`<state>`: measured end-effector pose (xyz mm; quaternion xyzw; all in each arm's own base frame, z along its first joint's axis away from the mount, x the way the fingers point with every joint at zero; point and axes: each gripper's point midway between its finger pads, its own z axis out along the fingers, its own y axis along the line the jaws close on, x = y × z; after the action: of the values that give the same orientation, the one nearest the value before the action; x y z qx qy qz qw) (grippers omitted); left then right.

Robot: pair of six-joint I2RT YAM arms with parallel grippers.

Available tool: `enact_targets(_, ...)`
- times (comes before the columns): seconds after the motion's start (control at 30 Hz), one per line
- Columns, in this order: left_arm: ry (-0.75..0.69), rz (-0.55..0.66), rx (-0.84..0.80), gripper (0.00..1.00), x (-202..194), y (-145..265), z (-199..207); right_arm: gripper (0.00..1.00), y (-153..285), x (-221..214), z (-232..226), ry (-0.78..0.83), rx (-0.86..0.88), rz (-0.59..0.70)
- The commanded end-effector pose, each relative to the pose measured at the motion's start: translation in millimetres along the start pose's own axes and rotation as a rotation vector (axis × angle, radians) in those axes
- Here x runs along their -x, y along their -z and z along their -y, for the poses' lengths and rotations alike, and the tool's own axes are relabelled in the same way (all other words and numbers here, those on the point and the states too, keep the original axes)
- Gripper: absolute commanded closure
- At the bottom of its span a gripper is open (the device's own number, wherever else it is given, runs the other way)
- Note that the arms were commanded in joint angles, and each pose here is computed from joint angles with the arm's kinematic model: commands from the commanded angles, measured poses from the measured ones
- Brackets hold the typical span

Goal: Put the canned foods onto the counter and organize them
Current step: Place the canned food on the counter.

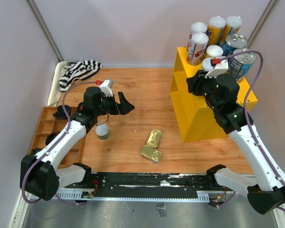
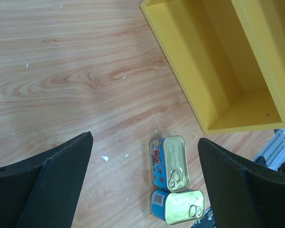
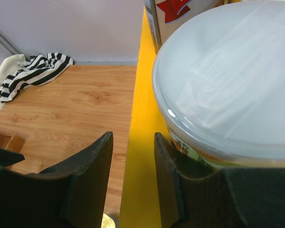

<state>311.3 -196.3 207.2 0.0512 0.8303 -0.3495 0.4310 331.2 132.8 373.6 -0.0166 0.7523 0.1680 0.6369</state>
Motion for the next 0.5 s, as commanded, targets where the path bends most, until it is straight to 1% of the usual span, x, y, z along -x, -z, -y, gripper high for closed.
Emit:
enact_targets(0.0,-0.013,0.006,-0.009,0.03,4,0,1,0.59,6,14,22,-0.001,-0.105,0.063)
enact_targets(0.23,-0.009,0.000,-0.019,0.03,2,-1,3,0.60,10,19,32,-0.026,-0.163,0.090)
enact_targets(0.47,-0.003,-0.004,-0.027,0.04,1,0,4,0.58,-6,19,19,-0.044,-0.112,0.085)
